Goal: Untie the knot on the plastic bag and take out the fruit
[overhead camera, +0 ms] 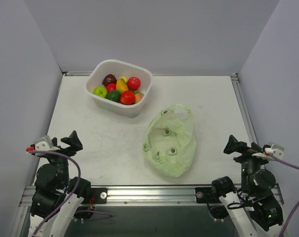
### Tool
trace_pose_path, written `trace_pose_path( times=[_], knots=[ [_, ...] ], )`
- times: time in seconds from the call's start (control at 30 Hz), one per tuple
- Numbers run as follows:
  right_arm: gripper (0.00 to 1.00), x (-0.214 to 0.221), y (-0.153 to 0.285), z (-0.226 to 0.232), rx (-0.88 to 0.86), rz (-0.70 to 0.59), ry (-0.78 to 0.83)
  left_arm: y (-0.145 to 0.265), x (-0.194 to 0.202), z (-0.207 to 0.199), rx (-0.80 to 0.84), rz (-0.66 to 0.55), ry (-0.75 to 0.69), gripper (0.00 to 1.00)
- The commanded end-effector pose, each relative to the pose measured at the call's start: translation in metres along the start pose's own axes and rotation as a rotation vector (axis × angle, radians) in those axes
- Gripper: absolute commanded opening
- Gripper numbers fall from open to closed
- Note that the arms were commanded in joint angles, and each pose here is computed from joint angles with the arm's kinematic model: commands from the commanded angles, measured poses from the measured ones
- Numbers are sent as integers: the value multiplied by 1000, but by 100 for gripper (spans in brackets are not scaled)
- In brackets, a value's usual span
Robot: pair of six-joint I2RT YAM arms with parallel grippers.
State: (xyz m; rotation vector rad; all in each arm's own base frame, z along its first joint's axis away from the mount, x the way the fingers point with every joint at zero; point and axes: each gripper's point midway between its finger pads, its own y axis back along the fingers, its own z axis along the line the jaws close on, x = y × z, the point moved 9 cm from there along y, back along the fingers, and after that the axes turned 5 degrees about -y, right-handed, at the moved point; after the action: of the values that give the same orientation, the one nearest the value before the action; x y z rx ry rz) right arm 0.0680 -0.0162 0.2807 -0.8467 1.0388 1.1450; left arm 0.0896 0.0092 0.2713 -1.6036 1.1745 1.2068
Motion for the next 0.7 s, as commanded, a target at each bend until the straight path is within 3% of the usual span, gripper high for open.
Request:
trace_pose_path(
  times=[0.0,0.3,0.67],
  knots=[
    [100,6,0,-6,17,-29,38,9,-10,8,-15,-82,48,97],
    [100,17,-13,7,-61,52,85,9,-10,12,-57,-97,51,97],
    [100,17,-11,5,-55,22,78,6,-9,11,-72,-103,50,97]
  ],
)
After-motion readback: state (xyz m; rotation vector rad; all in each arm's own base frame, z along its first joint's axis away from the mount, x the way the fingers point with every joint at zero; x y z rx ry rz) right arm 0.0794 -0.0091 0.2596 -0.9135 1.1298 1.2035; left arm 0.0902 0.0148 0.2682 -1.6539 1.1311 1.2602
